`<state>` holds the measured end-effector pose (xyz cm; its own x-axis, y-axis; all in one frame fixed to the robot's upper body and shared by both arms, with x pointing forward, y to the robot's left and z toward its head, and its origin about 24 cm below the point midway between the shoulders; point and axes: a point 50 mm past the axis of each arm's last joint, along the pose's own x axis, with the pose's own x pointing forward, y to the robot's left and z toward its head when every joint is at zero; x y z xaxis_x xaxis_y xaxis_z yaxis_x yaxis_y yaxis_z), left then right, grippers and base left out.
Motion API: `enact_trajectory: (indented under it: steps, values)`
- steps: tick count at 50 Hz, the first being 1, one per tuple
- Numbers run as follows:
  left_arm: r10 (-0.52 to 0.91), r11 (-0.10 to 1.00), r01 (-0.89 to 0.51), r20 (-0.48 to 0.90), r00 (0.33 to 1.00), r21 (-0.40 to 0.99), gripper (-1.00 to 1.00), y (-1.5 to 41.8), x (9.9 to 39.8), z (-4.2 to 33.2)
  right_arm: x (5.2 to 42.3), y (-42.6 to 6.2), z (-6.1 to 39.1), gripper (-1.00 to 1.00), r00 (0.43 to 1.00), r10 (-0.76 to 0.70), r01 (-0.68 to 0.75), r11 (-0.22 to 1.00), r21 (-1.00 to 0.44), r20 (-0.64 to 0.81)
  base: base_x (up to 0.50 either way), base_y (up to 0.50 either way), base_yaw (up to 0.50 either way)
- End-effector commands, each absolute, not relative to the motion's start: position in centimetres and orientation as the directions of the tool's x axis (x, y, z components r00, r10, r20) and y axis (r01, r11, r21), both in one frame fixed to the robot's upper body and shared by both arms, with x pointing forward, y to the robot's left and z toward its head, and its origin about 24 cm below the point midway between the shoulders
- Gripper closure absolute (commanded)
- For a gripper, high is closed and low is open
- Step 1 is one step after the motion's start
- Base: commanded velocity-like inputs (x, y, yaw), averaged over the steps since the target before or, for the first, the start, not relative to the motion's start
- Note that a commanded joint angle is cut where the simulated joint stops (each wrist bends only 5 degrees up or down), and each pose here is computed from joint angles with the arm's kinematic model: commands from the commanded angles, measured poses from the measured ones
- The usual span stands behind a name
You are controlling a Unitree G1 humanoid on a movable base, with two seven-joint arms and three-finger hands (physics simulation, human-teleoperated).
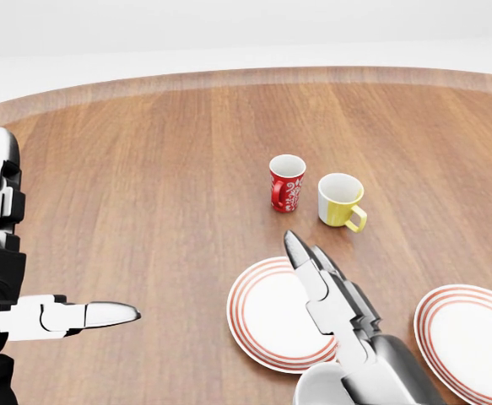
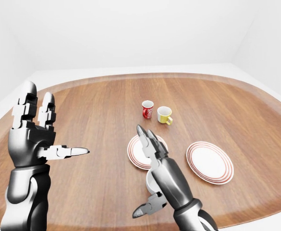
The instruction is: Put the white mug on the left plate.
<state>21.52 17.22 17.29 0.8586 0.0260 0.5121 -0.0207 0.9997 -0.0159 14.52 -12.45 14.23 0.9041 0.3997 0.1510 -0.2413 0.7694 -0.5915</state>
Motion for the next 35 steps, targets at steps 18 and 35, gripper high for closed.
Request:
enact_trajectory:
  steps: [18,35]
  values:
    - [0.025,1.0,-0.019,0.508,0.861,-0.015,-1.0,17.3,21.5,17.2,14.6,-11.4,13.9,-1.0,0.878,0.479,-0.301,0.56,-0.772,0.005,0.0,0.0,0.0]
    - [0.024,1.0,-0.019,0.518,0.855,-0.014,-1.0,17.2,21.5,17.4,15.2,-12.6,13.0,-1.0,0.901,0.421,-0.327,0.505,-0.799,-0.103,0.0,0.0,0.0]
